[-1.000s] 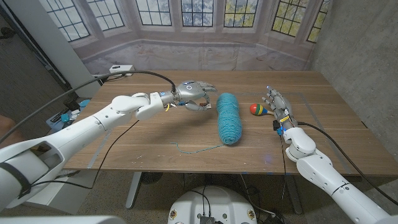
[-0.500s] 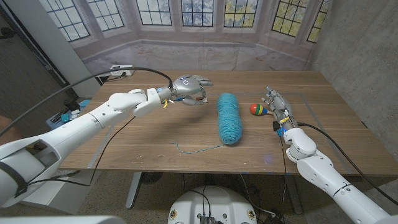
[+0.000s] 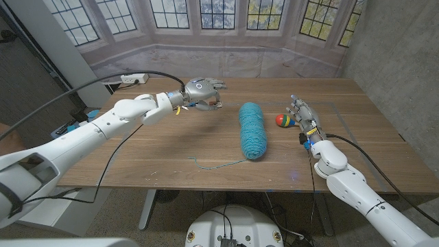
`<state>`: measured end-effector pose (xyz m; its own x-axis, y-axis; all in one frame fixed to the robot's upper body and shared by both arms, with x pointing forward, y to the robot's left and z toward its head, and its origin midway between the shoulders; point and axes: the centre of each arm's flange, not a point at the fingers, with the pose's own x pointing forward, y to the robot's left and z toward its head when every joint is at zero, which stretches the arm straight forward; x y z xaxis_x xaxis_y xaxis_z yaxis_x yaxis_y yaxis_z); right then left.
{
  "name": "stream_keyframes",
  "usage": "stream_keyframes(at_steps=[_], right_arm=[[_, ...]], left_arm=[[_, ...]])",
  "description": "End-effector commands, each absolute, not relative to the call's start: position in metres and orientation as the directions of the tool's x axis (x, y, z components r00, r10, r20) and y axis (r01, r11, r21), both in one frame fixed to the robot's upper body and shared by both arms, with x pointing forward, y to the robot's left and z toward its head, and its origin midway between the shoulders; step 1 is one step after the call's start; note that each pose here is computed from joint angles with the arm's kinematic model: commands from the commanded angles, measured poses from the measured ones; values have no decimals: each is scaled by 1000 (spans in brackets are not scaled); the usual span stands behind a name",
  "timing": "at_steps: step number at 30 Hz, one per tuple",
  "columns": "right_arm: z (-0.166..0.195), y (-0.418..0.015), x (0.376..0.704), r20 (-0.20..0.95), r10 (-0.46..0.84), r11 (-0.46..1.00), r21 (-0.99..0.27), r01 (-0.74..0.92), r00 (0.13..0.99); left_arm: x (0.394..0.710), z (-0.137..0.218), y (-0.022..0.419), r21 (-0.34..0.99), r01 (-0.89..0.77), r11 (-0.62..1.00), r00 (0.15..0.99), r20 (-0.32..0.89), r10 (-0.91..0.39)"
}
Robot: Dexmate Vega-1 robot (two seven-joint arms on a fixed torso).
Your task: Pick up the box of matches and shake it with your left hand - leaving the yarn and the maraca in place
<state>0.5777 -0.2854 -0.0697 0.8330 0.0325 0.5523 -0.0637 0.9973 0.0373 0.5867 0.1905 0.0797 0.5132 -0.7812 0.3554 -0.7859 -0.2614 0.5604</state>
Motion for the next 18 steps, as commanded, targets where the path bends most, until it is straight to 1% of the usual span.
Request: stream_keyframes(at_steps=[1,8,18], right_arm=[[-67,-273,585,548,52,996,28,-81,835],[-66,-268,587,545,57,996,21,-82,837],[-68,-265,586,536,61,996,16,-83,842]], left_arm=[[595,105,214,521,-795,-310,551,408,-728],[601,121,227,500,-801,-330,564,441,-698],[601,132,237,492,-802,-339,574,478,-665]])
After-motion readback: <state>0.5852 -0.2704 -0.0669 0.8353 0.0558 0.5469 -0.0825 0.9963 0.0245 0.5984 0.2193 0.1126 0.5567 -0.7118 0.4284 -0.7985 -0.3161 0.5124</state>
